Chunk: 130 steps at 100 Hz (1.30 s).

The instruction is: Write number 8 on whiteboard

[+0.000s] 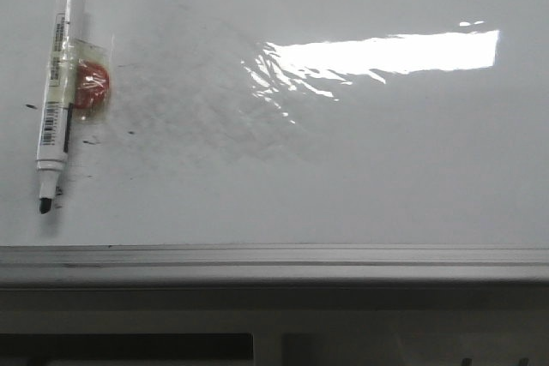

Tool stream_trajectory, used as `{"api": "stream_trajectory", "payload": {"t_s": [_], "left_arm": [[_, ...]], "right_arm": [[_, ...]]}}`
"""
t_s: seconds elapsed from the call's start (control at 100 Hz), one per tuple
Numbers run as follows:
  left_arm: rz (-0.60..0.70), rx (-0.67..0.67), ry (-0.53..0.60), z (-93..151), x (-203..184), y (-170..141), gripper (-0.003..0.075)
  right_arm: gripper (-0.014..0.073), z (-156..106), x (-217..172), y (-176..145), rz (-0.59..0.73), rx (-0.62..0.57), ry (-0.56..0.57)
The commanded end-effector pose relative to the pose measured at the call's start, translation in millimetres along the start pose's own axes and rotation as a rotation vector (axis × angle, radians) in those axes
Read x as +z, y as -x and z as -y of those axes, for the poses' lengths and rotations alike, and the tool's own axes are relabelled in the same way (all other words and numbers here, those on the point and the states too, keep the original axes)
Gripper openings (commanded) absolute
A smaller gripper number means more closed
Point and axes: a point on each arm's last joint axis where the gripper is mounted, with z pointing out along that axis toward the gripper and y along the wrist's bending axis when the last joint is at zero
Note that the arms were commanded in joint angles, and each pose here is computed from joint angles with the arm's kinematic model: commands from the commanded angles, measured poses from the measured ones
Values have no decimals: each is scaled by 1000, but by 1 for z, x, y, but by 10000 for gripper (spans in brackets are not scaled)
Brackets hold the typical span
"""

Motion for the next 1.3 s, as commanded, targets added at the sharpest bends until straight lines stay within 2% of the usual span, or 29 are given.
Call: {"api": "stream_trajectory", "payload": {"t_s": [0.0, 0.11, 0.35, 0.48, 0.56, 0.66, 0.71, 0.76, 0.88, 0.95, 1.02, 1.08, 1.19, 1.29], "left_arm": [[98, -28, -15, 0, 0, -1, -20], [104, -45, -18, 1, -1, 4, -21], [39, -10, -8, 6, 4, 43, -21], [12, -61, -14, 9, 11, 63, -20], [-9, -48, -9, 10, 16, 69, -20], [-43, -48, -3, 10, 22, 68, -16], [-62, -53, -1, 10, 25, 67, 14], [-74, -53, 1, 9, 28, 66, 83], [-24, -56, 0, 10, 35, 71, 346], [23, -32, -3, 10, 40, 76, 436], [52, 51, -21, 12, 45, 78, 447], [88, 70, -63, 16, 48, 81, 440], [150, 66, -205, 33, 52, 86, 440], [112, 52, -357, 53, 55, 83, 440]], "right_arm": [[-63, 0, -2, 6, 114, 40, -2], [-63, 0, -3, 11, 118, 153, 6], [-63, 2, 1, 36, 8, 152, 13], [-63, 4, 9, 56, -83, 149, 18], [-63, 4, 15, 63, -158, 149, 22], [-63, 5, 22, 66, -179, 149, 22], [-63, 5, 24, 66, -179, 149, 22], [-63, 5, 26, 66, -186, 149, 22], [-63, 4, 26, 64, -202, 149, 23], [-63, 4, 26, 63, -212, 149, 23], [-63, 4, 26, 63, -212, 149, 23], [-63, 4, 26, 63, -212, 149, 23], [-63, 4, 26, 63, -212, 149, 23], [-63, 4, 26, 63, -212, 149, 23]]}}
